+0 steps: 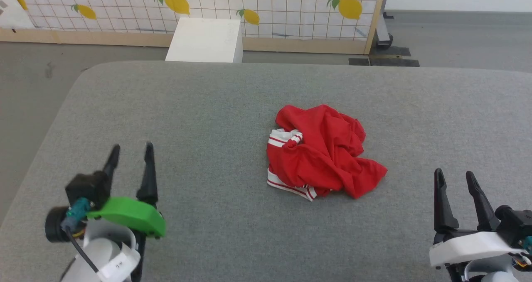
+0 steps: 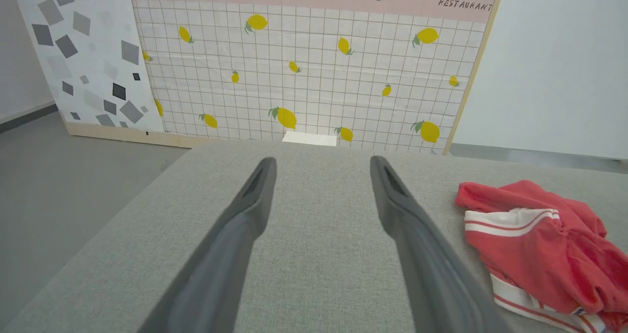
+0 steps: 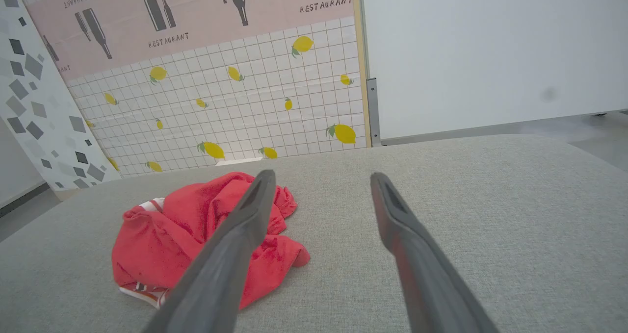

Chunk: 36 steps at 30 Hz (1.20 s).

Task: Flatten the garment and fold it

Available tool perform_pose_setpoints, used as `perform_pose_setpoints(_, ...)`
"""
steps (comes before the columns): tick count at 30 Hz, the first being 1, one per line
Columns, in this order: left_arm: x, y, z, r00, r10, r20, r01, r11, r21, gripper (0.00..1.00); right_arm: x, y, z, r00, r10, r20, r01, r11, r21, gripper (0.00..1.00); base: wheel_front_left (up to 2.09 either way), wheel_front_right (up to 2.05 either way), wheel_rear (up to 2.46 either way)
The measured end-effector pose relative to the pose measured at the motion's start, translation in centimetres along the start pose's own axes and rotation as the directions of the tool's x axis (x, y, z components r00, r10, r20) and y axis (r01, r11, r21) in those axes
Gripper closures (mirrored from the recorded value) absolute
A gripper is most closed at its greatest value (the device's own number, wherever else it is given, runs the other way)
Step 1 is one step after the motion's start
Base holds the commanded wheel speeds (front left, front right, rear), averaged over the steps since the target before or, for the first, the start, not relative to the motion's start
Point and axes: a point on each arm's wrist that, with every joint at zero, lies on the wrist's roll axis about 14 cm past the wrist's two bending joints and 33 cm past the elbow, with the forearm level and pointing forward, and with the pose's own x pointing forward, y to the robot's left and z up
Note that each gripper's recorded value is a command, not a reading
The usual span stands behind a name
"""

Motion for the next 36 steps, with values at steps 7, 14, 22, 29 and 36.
perform_pose_setpoints(7, -1.2, -0.4, -2.9, 0.993, 0.001, -0.114, -0.007, 0.998, -0.056, 0.0, 0.0, 0.0, -0.5, 1.0, 0.0, -0.015, 0.0, 1.0, 0.001, 0.0, 0.0, 0.0, 0.0)
perform_pose_setpoints(14, -1.3, -0.6, -3.3, 0.99, -0.009, -0.141, -0.001, 0.998, -0.066, 0.0, 0.0, 0.0, -0.8, 1.0, 0.0, -0.025, 0.0, 1.0, 0.004, 0.0, 0.0, 0.0, 0.0)
perform_pose_setpoints(22, -1.4, -0.8, -3.2, 0.99, -0.013, -0.141, 0.005, 0.998, -0.058, 0.0, -0.1, 0.2, -1.2, 0.999, 0.004, -0.036, -0.004, 1.0, 0.005, 0.0, 0.0, 0.0, 0.0)
perform_pose_setpoints(29, -1.4, -0.9, -3.6, 0.988, -0.013, -0.152, 0.005, 0.998, -0.056, 0.0, 0.7, 1.0, -2.3, 0.994, 0.03, -0.101, -0.032, 0.999, -0.012, 0.0, 0.0, 0.0, 0.0)
perform_pose_setpoints(36, -1.3, -1.0, -4.7, 0.984, -0.016, -0.18, 0.005, 0.998, -0.065, 0.0, 5.7, 4.1, -3.2, 0.945, 0.106, -0.308, -0.138, 0.987, -0.083, 0.0, 0.0, 0.0, 0.0)
